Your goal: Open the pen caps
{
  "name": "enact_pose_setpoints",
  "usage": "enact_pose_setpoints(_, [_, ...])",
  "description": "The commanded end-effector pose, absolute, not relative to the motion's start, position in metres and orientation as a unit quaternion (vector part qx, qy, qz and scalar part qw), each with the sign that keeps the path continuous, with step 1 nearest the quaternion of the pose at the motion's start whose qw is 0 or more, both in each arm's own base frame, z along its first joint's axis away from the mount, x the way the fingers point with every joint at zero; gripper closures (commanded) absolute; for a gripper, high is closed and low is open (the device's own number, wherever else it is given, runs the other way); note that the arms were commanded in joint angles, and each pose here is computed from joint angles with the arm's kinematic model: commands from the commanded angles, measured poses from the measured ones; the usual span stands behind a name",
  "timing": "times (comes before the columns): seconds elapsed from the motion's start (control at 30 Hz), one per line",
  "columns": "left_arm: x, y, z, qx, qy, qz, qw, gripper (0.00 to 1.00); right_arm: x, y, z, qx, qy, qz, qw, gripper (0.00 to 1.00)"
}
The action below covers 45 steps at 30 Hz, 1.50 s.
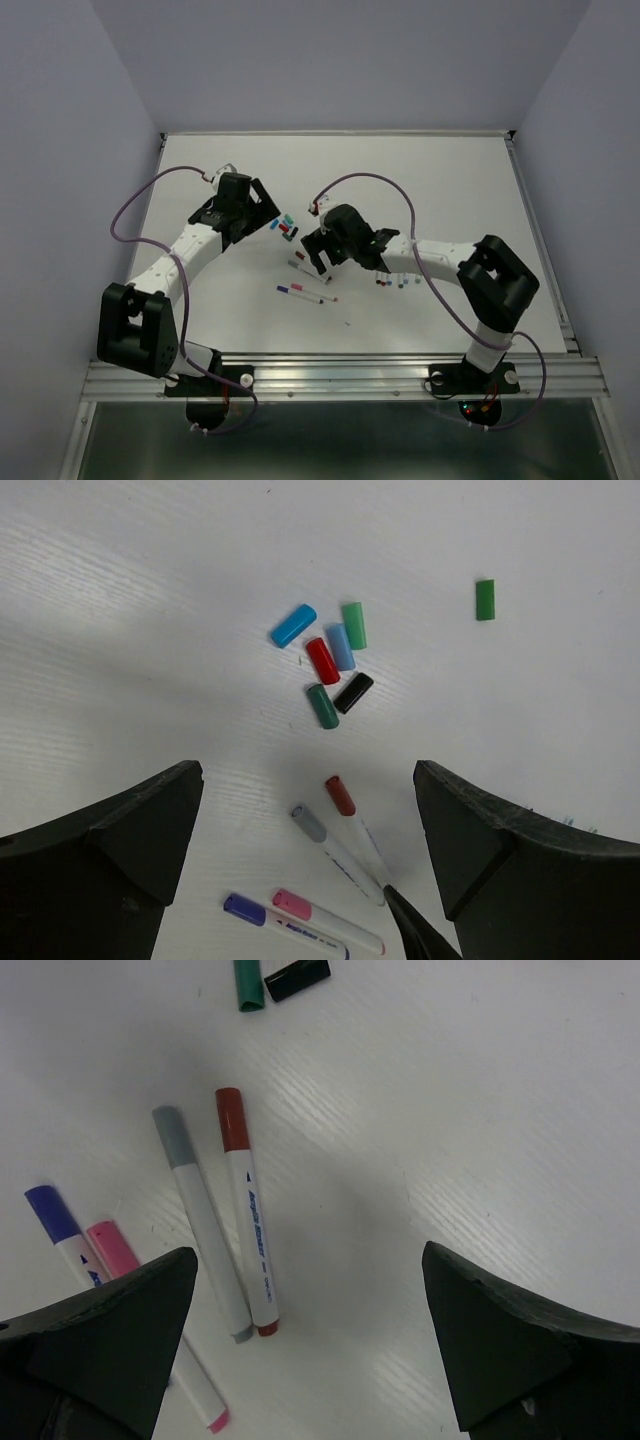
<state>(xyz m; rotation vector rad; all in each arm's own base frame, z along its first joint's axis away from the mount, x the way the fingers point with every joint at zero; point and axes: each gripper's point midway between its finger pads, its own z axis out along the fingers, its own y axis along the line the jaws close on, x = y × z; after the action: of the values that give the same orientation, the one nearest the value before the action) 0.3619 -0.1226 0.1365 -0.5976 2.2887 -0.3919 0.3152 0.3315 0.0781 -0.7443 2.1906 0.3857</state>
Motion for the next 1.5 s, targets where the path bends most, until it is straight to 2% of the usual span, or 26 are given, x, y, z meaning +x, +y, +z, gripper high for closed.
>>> enact_pose_setpoints(0.0, [0.354,-0.111,0.142,-0.248,0.881,-0.139,0.377,0.01,0.338,0.355,0.09,-0.312,0.841,0.147,0.417,0.0])
enact_pose_setpoints(0.3, [0.353,-0.111,0.136,-0.248,0.884,-0.14,0.372,0.01,0.333,0.365,0.061,-0.336,0.847,0.139,0.388,0.0])
enact_pose_setpoints(0.63, [0.354,-0.111,0.137,-0.246,0.884,-0.141,0.372,0.01,0.335,0.348,0.03,-0.334,0.861,0.09,0.372,0.0])
enact_pose_setpoints(0.77, [0.354,-0.11,0.14,-0.248,0.882,-0.141,0.375,0.01,0.335,0.347,0.02,-0.333,0.866,0.086,0.364,0.04])
enact_pose_setpoints(0.87, [0.353,-0.11,0.141,-0.248,0.882,-0.141,0.375,0.01,0.333,0.348,0.017,-0.331,0.867,0.089,0.36,0.2])
enact_pose_setpoints(0.9, [0.353,-0.11,0.141,-0.248,0.882,-0.14,0.375,0.01,0.333,0.348,0.015,-0.329,0.869,0.089,0.358,0.33])
enact_pose_setpoints(0.97, [0.353,-0.108,0.141,-0.25,0.882,-0.137,0.376,0.01,0.329,0.348,0.012,-0.333,0.869,0.095,0.353,0.41])
enact_pose_setpoints(1.0, [0.353,-0.108,0.141,-0.249,0.882,-0.137,0.377,0.01,0.328,0.349,0.009,-0.333,0.87,0.1,0.35,0.52])
enact_pose_setpoints(1.07, [0.353,-0.109,0.142,-0.247,0.882,-0.138,0.377,0.01,0.326,0.35,0.005,-0.334,0.87,0.105,0.348,0.65])
enact_pose_setpoints(1.1, [0.353,-0.109,0.142,-0.246,0.882,-0.139,0.376,0.01,0.327,0.351,0.004,-0.332,0.871,0.105,0.348,0.76])
enact_pose_setpoints(1.13, [0.353,-0.111,0.142,-0.242,0.883,-0.142,0.375,0.01,0.326,0.351,0.0,-0.332,0.872,0.105,0.343,0.77])
enact_pose_setpoints(1.3, [0.35,-0.112,0.144,-0.238,0.884,-0.147,0.375,0.01,0.336,0.352,0.002,-0.317,0.874,0.105,0.353,0.99])
enact_pose_setpoints(1.43, [0.348,-0.126,0.154,-0.208,0.882,-0.186,0.379,0.01,0.352,0.339,0.015,-0.301,0.874,0.099,0.368,0.99])
enact_pose_setpoints(1.47, [0.346,-0.132,0.154,-0.197,0.883,-0.204,0.374,0.01,0.358,0.344,0.033,-0.301,0.862,0.11,0.393,0.99])
